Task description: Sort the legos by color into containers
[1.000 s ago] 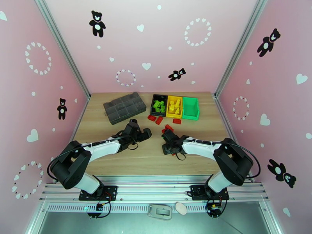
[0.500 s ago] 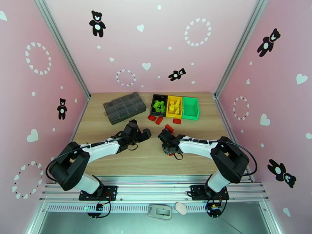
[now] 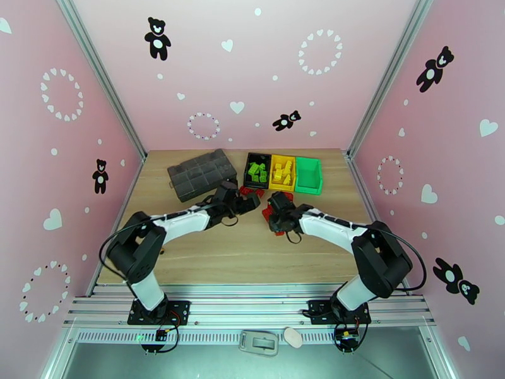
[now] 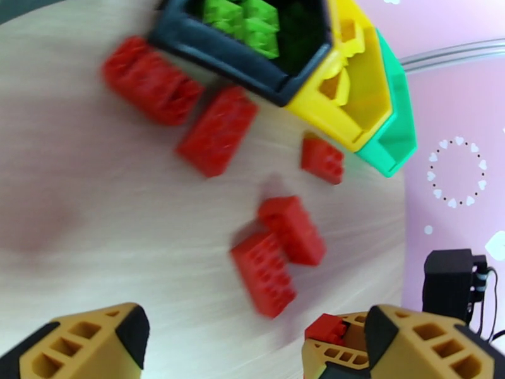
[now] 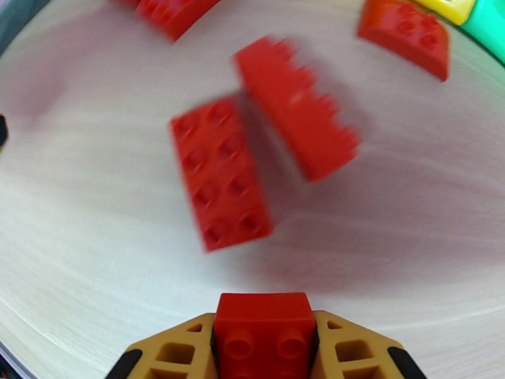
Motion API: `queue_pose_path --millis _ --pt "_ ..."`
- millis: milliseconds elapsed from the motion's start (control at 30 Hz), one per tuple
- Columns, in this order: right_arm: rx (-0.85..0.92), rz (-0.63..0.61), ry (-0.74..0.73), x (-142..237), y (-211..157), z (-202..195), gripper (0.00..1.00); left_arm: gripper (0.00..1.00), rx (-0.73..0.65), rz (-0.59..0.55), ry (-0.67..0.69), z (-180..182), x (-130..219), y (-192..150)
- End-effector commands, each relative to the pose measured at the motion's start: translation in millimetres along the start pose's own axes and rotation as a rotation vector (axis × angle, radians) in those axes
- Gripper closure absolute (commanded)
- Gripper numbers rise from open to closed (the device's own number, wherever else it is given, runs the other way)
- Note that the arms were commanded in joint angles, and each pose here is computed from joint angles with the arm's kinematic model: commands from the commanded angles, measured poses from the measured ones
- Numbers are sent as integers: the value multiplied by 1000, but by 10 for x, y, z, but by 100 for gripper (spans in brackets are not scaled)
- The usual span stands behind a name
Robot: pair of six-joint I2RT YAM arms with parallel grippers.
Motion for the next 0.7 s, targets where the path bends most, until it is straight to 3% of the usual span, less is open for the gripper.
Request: queue_pose_path --millis 0,400,667 --pt "-29 -67 54 164 297 -72 83 4 -18 56 -46 -271 -138 -57" --pt "-216 -151 31 182 872 -836 85 5 -45 64 -133 -922 -542 195" --pt "-241 -197 -21 142 1410 -1113 85 5 -72 21 -178 -1259 -720 436"
Point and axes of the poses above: each hand's point on the last joint's axis, 136 mm out from that joint toward the fingers, its own x axis back along the fingers, its own z axis along the line the jaws close on, y = z × x, the point moved 2 cm from there along x, back along the fingers, and after that the axes turned 7 degrees about x, right-handed, at the moved point
